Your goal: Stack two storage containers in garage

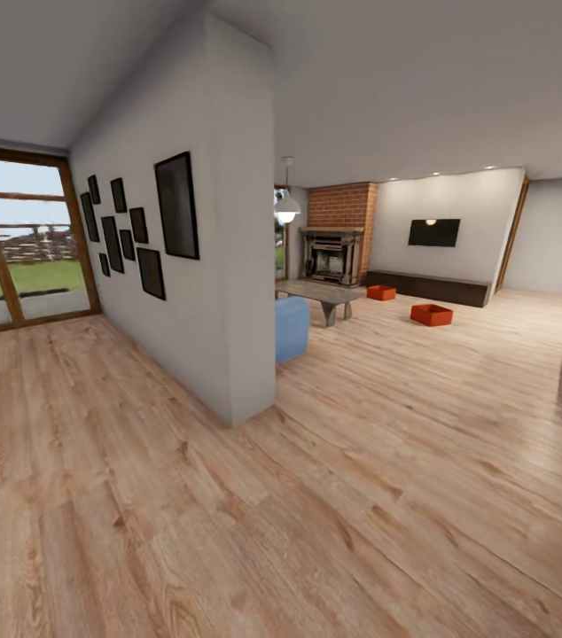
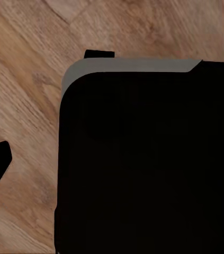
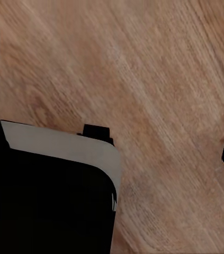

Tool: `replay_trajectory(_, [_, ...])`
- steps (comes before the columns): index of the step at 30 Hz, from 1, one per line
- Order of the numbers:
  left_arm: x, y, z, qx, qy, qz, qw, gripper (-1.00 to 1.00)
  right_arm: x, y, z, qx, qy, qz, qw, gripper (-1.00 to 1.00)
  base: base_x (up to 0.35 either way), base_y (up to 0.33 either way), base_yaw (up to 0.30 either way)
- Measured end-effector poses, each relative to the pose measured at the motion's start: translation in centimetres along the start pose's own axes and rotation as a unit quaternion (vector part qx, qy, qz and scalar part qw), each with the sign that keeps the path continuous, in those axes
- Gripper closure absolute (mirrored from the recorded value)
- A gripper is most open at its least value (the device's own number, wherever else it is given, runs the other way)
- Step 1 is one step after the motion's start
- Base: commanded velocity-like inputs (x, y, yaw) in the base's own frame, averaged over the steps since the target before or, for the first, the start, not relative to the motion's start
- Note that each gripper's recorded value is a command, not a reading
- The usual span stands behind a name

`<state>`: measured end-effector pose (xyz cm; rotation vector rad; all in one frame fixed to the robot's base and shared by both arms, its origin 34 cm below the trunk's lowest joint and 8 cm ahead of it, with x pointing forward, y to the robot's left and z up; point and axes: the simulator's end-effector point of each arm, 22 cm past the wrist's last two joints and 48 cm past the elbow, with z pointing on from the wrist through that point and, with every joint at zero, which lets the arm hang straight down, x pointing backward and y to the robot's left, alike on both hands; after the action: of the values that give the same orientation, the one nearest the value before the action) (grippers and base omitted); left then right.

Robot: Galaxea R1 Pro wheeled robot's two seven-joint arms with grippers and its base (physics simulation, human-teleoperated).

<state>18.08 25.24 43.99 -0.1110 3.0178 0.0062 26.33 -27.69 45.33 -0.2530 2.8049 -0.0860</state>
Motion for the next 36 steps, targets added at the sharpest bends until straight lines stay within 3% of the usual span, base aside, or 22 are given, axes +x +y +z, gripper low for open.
replay_trajectory(36, [-0.01,0.01,0.00,0.000,0.000,0.000,1.0000,-1.00,0.01,-0.05,0.00,0.000,0.000,0.000,1.0000,-1.00,0.323,0.000,-0.246])
